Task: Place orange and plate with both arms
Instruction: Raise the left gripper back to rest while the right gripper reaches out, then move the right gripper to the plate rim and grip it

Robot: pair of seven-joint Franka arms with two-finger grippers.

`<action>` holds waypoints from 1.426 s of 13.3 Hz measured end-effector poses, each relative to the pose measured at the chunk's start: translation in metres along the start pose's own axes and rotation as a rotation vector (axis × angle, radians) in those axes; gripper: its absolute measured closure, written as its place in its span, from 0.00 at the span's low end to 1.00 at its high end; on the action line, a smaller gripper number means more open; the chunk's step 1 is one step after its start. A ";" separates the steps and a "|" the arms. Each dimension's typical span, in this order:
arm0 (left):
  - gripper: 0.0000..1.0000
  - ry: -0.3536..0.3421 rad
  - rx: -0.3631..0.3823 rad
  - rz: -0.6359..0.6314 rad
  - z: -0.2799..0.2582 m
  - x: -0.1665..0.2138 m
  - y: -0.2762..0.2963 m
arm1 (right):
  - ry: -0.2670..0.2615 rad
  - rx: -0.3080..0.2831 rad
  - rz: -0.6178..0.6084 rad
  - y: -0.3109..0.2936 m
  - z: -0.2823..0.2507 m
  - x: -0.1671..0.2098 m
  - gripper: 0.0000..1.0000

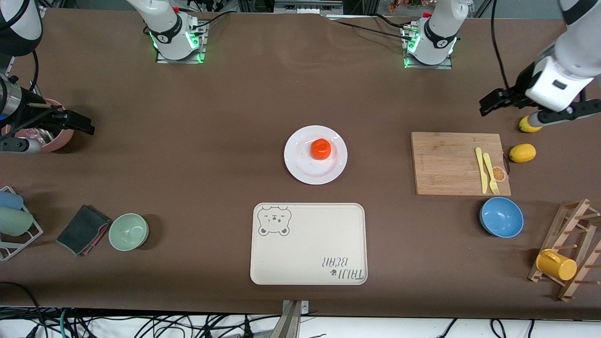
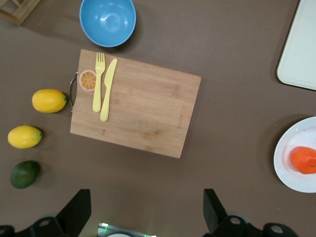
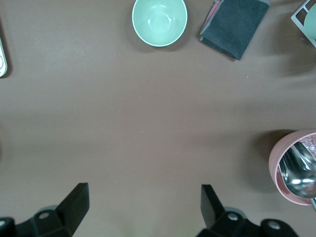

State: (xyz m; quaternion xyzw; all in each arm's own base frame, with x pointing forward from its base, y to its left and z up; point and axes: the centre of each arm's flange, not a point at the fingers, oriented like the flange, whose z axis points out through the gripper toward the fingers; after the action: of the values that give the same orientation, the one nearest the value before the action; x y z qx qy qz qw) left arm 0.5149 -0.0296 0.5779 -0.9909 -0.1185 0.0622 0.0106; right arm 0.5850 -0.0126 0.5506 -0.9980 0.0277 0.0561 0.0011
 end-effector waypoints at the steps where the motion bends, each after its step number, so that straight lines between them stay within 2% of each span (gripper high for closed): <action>1: 0.00 0.000 -0.002 -0.002 -0.010 -0.001 -0.003 | 0.000 0.000 0.000 0.000 0.000 0.000 0.00; 9: 0.00 0.029 -0.017 -0.032 -0.033 0.009 -0.016 | -0.006 0.001 -0.012 -0.006 0.002 0.000 0.00; 13: 0.00 0.042 -0.023 -0.038 -0.040 0.020 -0.018 | -0.043 0.002 -0.100 -0.059 0.024 0.006 0.00; 16: 0.00 0.044 -0.023 -0.038 -0.044 0.020 -0.017 | -0.107 0.086 -0.173 -0.127 0.067 0.015 0.00; 19: 0.00 0.042 -0.023 -0.036 -0.044 0.020 -0.016 | -0.146 0.166 -0.183 -0.159 0.109 0.028 0.00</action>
State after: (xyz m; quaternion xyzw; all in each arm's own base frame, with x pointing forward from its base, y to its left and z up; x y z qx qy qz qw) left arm 0.5355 -0.0093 0.6198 -0.9898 -0.1368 0.0398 0.0029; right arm 0.6097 0.1453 0.4387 -0.9861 -0.0591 0.1258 0.0907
